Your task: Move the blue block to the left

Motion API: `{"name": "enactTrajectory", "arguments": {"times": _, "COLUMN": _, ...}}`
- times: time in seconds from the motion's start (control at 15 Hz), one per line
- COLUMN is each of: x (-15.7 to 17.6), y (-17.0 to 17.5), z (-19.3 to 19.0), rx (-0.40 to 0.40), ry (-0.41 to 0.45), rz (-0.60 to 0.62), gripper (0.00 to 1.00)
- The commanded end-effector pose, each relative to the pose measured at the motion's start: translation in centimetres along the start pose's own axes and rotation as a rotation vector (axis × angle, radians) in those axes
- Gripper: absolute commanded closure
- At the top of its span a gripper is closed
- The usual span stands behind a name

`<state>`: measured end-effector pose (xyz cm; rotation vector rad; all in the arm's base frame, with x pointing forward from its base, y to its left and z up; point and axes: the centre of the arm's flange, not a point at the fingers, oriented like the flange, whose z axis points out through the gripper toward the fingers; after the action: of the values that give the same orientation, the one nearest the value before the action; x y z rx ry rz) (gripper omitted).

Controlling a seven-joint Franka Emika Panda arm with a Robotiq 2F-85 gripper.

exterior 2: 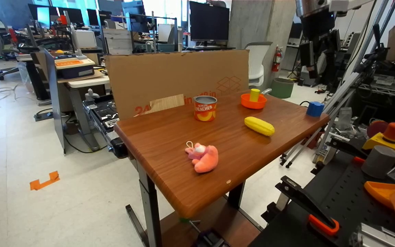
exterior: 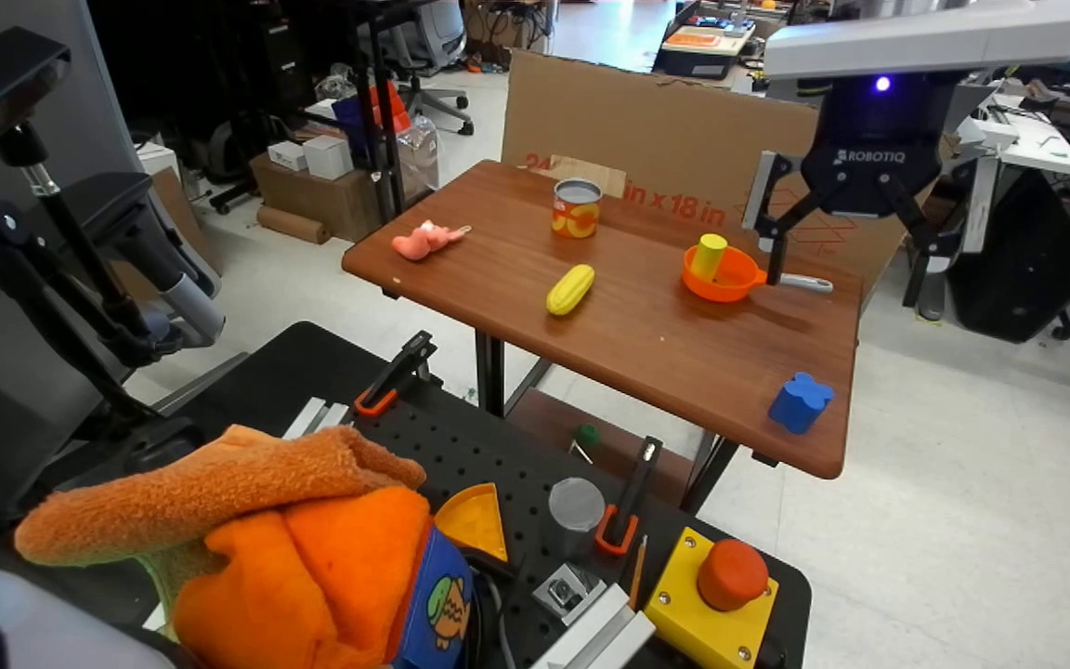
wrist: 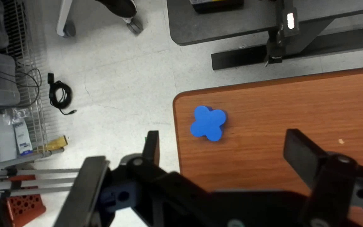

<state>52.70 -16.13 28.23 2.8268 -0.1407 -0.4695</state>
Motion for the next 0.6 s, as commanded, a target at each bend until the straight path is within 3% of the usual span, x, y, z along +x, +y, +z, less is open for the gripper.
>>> {"name": "enactTrajectory", "arguments": {"times": 0.0, "x": 2.9, "y": 2.3, "z": 1.6, "rx": -0.031, "ry": -0.095, "rz": 0.048, "gripper": 0.00}}
{"name": "enactTrajectory", "arguments": {"times": 0.53, "x": 5.6, "y": 2.6, "z": 7.7, "rx": -0.100, "ry": -0.159, "rz": -0.018, "gripper": 0.00}}
